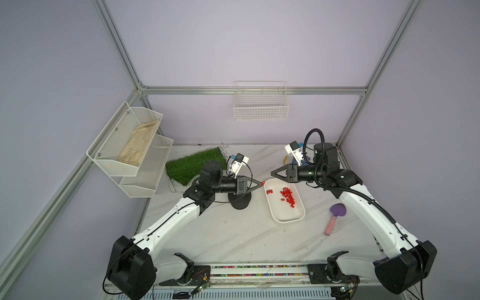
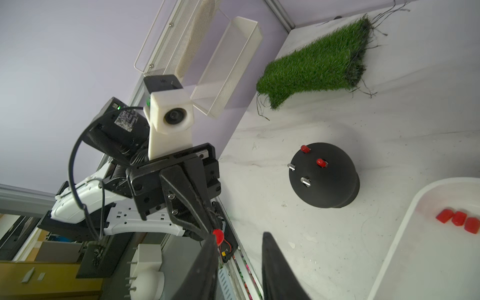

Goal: Cover the protruding screws with screw protection sleeves
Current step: Pick up the screw protection sleeve from the storage box, then attach the screw protection sleeve to the screw.

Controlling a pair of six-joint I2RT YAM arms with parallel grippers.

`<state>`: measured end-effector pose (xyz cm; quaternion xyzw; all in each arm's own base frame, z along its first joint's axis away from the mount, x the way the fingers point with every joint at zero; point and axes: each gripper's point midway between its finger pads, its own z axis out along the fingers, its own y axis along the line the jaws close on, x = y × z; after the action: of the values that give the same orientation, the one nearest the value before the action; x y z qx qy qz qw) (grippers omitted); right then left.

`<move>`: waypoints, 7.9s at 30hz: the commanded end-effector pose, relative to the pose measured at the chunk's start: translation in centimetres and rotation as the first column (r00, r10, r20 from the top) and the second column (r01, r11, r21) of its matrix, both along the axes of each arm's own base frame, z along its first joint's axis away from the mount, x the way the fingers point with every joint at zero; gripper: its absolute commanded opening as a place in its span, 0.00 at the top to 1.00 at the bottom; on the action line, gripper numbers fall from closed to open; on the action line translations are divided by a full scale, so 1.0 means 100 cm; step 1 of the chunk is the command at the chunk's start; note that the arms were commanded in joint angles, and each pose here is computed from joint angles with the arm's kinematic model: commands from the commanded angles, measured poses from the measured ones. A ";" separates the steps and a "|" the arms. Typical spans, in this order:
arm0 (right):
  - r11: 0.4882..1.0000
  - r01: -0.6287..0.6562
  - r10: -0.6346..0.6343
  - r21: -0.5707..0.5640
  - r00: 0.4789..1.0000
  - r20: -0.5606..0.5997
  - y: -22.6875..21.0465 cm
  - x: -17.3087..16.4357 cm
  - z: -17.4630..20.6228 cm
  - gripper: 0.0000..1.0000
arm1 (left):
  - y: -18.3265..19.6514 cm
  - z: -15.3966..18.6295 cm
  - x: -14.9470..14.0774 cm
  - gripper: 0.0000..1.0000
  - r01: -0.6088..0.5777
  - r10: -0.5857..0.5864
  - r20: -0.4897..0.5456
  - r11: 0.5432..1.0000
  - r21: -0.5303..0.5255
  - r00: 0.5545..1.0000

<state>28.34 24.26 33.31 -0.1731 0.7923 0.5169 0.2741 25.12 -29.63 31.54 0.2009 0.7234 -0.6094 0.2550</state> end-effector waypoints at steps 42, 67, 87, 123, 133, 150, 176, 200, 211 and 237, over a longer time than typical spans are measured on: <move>0.971 -0.235 0.236 0.034 0.972 -0.020 0.038 -0.036 -0.010 0.69 | -0.003 0.030 -0.012 1.00 0.101 -0.096 0.082 0.993 -0.059 0.992; 0.970 -0.237 0.236 0.054 0.971 0.024 0.033 -0.042 0.007 0.74 | -0.002 0.022 -0.015 1.00 0.099 -0.096 0.065 0.994 -0.050 0.993; 0.975 -0.220 0.220 0.025 0.975 0.019 0.031 -0.038 -0.001 0.85 | -0.001 0.025 -0.015 1.00 0.094 -0.090 0.074 0.994 -0.050 0.993; 0.984 -0.176 0.175 0.014 0.983 0.055 0.030 -0.028 0.001 0.90 | 0.012 0.024 0.001 0.80 0.005 -0.002 0.061 0.999 -0.044 0.998; 0.987 -0.157 0.155 0.031 0.986 0.064 0.031 -0.023 -0.001 0.90 | 0.014 0.018 0.007 0.80 -0.035 0.035 0.052 0.999 -0.016 0.998; 0.994 -0.043 0.046 -0.104 0.999 0.027 0.047 0.010 -0.048 0.90 | 0.117 -0.059 0.039 0.71 -0.542 0.581 -0.075 0.792 0.280 0.810; 0.946 -0.006 0.022 -0.326 0.999 0.046 0.122 0.046 -0.118 0.91 | 0.190 -0.143 0.007 0.52 -0.638 0.821 -0.222 0.553 0.536 0.526; 0.883 0.010 0.027 -0.469 0.997 0.073 0.155 0.050 -0.153 0.91 | 0.173 -0.147 0.005 0.42 -0.584 0.769 -0.328 0.634 0.507 0.549; 0.877 0.026 0.009 -0.479 0.997 0.070 0.156 0.053 -0.164 0.91 | 0.171 -0.150 0.005 0.41 -0.576 0.760 -0.335 0.645 0.503 0.557; 0.887 0.032 0.001 -0.461 0.997 0.071 0.158 0.052 -0.169 0.91 | 0.170 -0.148 0.006 0.41 -0.582 0.757 -0.341 0.650 0.489 0.558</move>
<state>33.78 39.78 16.78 -0.2449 0.8843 0.3041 0.2560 25.57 -12.71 16.80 -0.2273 0.8771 -0.3601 0.2222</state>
